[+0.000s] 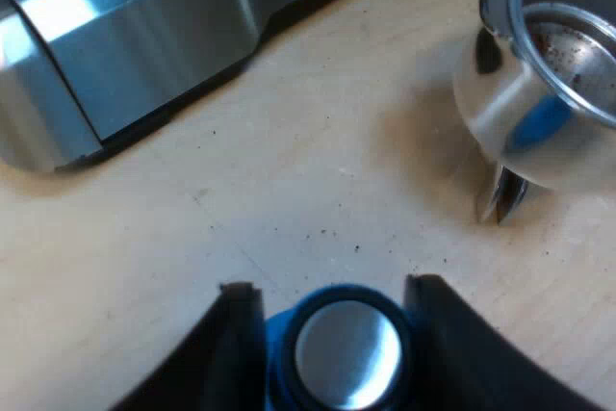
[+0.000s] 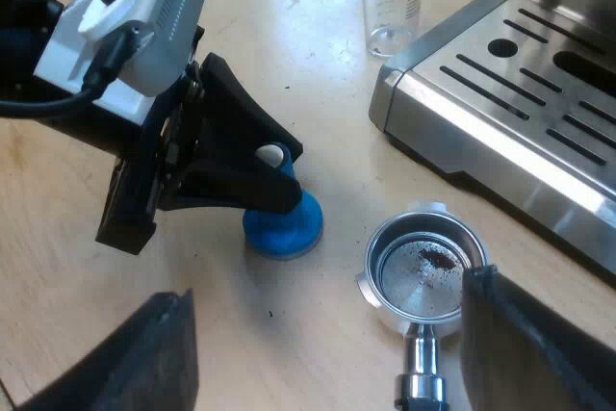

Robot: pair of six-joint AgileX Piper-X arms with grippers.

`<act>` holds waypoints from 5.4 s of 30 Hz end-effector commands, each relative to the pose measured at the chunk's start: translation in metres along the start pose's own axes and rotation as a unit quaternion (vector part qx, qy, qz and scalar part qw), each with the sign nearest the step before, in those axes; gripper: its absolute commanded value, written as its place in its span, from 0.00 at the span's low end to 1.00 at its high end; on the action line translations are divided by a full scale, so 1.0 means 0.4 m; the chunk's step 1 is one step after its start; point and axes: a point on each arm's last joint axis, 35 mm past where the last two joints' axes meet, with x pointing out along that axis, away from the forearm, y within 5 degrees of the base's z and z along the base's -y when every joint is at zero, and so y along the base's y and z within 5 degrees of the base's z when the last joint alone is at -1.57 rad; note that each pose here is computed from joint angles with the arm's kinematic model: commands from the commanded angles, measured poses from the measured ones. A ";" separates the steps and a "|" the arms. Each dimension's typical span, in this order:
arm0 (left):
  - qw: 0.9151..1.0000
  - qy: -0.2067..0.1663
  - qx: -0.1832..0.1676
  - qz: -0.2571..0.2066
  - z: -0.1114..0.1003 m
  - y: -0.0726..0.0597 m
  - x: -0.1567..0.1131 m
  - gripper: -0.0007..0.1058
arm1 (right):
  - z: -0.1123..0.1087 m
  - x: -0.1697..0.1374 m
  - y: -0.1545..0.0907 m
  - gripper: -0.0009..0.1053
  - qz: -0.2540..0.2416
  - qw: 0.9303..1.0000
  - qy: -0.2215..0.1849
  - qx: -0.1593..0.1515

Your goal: Grind coffee beans and then tamp

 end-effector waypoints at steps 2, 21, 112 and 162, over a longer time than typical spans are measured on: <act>1.000 -0.014 0.005 -0.006 0.010 -0.006 -0.006 0.19 | 0.004 -0.004 -0.001 0.58 0.001 1.000 -0.007 -0.003; 0.992 -0.119 0.043 -0.015 0.090 -0.060 -0.139 0.16 | 0.004 -0.004 -0.001 0.58 0.001 1.000 -0.007 -0.003; 0.963 0.047 0.232 -0.132 0.262 -0.244 0.039 0.09 | -0.193 0.058 -0.012 0.58 -0.057 0.997 -0.049 0.034; 0.967 0.047 0.234 -0.088 0.196 -0.210 0.084 0.09 | -0.193 0.058 -0.012 0.58 -0.057 0.997 -0.049 0.034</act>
